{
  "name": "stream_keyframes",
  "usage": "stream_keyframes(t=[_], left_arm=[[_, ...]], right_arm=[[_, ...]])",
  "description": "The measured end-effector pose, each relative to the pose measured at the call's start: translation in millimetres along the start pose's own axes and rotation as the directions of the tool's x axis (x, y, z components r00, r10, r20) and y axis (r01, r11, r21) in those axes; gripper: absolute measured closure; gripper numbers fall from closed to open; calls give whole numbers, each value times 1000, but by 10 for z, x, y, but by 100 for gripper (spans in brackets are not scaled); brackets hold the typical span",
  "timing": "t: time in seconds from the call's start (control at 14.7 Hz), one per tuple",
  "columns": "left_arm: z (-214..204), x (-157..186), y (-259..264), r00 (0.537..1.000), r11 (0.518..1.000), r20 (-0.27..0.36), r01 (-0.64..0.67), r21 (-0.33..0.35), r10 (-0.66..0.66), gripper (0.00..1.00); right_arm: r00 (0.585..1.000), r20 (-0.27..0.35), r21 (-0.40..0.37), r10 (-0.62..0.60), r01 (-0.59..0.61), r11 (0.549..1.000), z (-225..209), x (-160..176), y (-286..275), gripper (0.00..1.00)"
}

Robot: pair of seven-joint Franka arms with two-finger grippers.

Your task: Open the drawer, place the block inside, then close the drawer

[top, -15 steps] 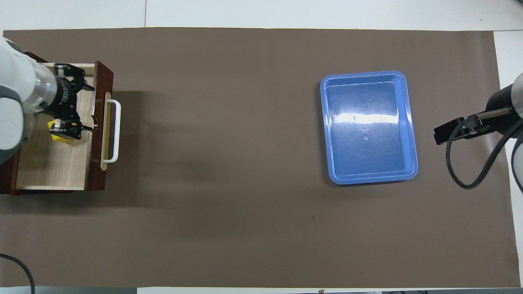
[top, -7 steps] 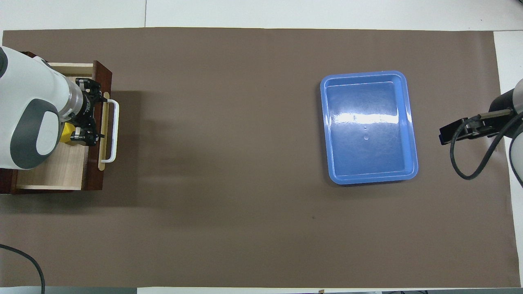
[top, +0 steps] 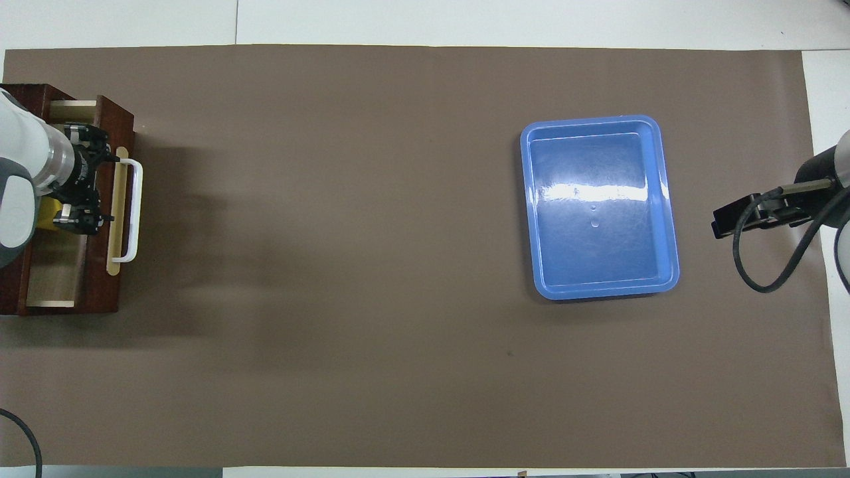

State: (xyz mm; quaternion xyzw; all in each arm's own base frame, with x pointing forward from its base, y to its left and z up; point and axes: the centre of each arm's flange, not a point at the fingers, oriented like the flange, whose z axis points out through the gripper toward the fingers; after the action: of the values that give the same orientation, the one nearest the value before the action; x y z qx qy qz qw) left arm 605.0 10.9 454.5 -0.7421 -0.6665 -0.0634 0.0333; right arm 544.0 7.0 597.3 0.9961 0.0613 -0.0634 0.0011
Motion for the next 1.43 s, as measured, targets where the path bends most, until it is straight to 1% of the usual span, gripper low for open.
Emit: stream_keyframes(t=[0.27,0.48,0.61,0.88,1.02,1.09,1.23,1.29,1.43], left_arm=[[55,419,-64,999,999,-3,-33,5,33,0],[73,575,-91,999,999,-4,-50,2,50,0],[77,612,-98,998,998,-4,-61,0,61,0],[69,559,-86,992,992,-4,-124,-1,124,0],[4,468,-62,988,988,-5,-153,-11,153,0],[-82,394,-48,982,982,-7,-190,-11,190,0],[-319,244,-90,946,946,6,-324,25,324,0],[-478,175,-142,915,914,28,-404,31,403,0],[-839,44,-277,831,834,84,-552,0,550,0]], right_arm=[[1000,-4,0,1,-1,1000,-20,-5,4,0],[1000,-5,-1,1,-1,1000,-27,-8,3,0],[1000,-5,-1,1,-1,1000,-27,-8,2,0],[1000,-6,-1,1,-1,1000,-30,-8,1,0],[1000,-7,-1,0,0,1000,-32,-7,-4,0],[1000,-7,-1,-1,1,1000,-32,-7,-8,0],[1000,-7,-1,-2,2,1000,-33,-6,-11,0],[1000,-7,-1,-2,2,1000,-33,-6,-12,0],[1000,-7,-1,-3,3,1000,-33,-5,-18,0]])
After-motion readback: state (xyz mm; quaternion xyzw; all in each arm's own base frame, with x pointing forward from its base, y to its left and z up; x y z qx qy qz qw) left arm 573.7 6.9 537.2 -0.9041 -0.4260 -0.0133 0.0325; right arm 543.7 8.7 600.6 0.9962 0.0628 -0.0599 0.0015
